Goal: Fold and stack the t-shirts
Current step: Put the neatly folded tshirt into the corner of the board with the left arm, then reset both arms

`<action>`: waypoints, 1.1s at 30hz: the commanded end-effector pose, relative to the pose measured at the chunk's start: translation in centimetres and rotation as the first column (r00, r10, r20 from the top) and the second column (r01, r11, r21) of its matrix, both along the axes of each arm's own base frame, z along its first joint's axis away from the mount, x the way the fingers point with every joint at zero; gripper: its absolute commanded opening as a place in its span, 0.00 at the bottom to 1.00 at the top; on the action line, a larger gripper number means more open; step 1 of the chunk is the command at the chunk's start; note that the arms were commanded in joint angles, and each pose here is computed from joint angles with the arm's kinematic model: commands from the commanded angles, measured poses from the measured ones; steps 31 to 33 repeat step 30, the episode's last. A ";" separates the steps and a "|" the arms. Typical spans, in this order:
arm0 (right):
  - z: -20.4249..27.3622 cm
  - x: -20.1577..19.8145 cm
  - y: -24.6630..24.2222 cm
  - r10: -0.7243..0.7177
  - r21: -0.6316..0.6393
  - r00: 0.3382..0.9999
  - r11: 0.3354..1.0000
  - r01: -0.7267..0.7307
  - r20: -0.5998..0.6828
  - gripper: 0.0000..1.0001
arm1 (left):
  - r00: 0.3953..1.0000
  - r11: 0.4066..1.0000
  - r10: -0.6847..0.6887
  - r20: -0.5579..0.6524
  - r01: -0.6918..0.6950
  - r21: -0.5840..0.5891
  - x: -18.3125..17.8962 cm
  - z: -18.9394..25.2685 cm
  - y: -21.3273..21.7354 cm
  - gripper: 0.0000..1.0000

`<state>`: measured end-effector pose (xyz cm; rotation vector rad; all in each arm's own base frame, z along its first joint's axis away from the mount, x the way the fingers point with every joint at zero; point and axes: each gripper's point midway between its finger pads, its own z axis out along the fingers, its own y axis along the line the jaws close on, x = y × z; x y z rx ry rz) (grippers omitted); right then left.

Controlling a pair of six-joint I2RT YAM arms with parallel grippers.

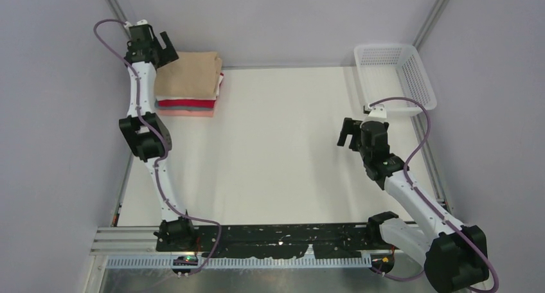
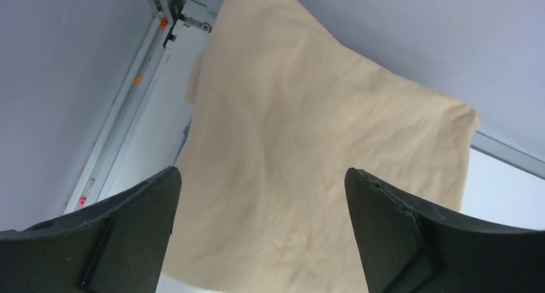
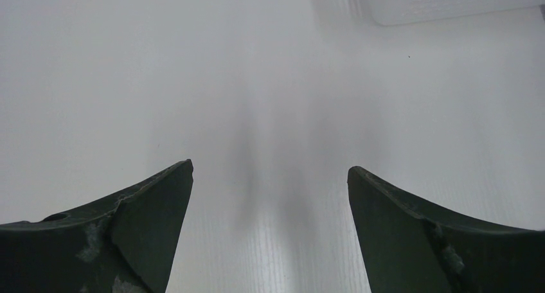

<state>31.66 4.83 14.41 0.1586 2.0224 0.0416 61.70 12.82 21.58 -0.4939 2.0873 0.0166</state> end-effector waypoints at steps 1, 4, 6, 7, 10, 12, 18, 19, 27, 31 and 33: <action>4.0 1.1 -0.6 -0.050 0.022 0.993 0.999 0.048 0.109 0.95 | 0.989 0.999 0.035 0.145 -0.034 -0.008 -3.4 9.7 -0.6 1.00; 5.1 0.8 -0.9 -0.093 0.068 0.985 0.994 0.084 0.146 0.95 | 0.990 0.996 0.006 0.140 0.006 -0.084 -6.1 11.0 -2.8 1.00; 5.6 0.3 -1.0 -0.102 0.095 0.981 0.992 0.087 0.166 0.95 | 0.991 0.988 -0.016 0.132 0.036 -0.151 -8.4 11.1 -4.9 1.00; 6.1 -0.1 -1.0 -0.105 0.108 0.977 0.990 0.086 0.184 0.95 | 0.994 0.985 -0.019 0.111 0.038 -0.170 -9.7 10.5 -6.1 1.00; 5.7 -1.2 -1.2 -0.122 0.147 0.974 0.985 0.095 0.190 0.95 | 0.999 0.987 0.008 0.040 -0.002 -0.158 -14.1 6.1 -9.1 1.00; 5.4 -2.0 -1.0 -0.110 0.167 0.974 0.983 0.077 0.197 0.95 | 0.999 0.983 -0.027 0.039 0.033 -0.183 -17.5 3.8 -12.4 1.00; 3.4 -4.0 -0.1 -0.049 0.198 0.988 0.980 0.019 0.148 0.95 | 0.991 0.972 -0.126 0.053 0.134 -0.191 -27.5 -2.4 -19.1 1.00; 2.9 -4.2 -0.2 -0.048 0.192 0.990 0.981 0.023 0.129 0.95 | 0.989 0.967 -0.141 0.042 0.146 -0.208 -29.0 -3.5 -19.7 1.00; -0.1 -4.8 -0.8 -0.088 0.190 0.992 0.979 0.070 0.088 0.95 | 0.995 0.966 -0.082 -0.051 0.067 -0.249 -37.8 -10.7 -18.5 1.00; -0.7 -4.7 -1.3 -0.116 0.175 0.990 0.979 0.101 0.078 0.95 | 0.997 0.969 -0.066 -0.032 0.056 -0.240 -38.7 -10.3 -17.9 1.00; -0.7 -4.7 -1.3 -0.116 0.175 0.990 0.979 0.101 0.078 0.95 | 0.997 0.969 -0.066 -0.032 0.056 -0.240 -38.7 -10.3 -17.9 1.00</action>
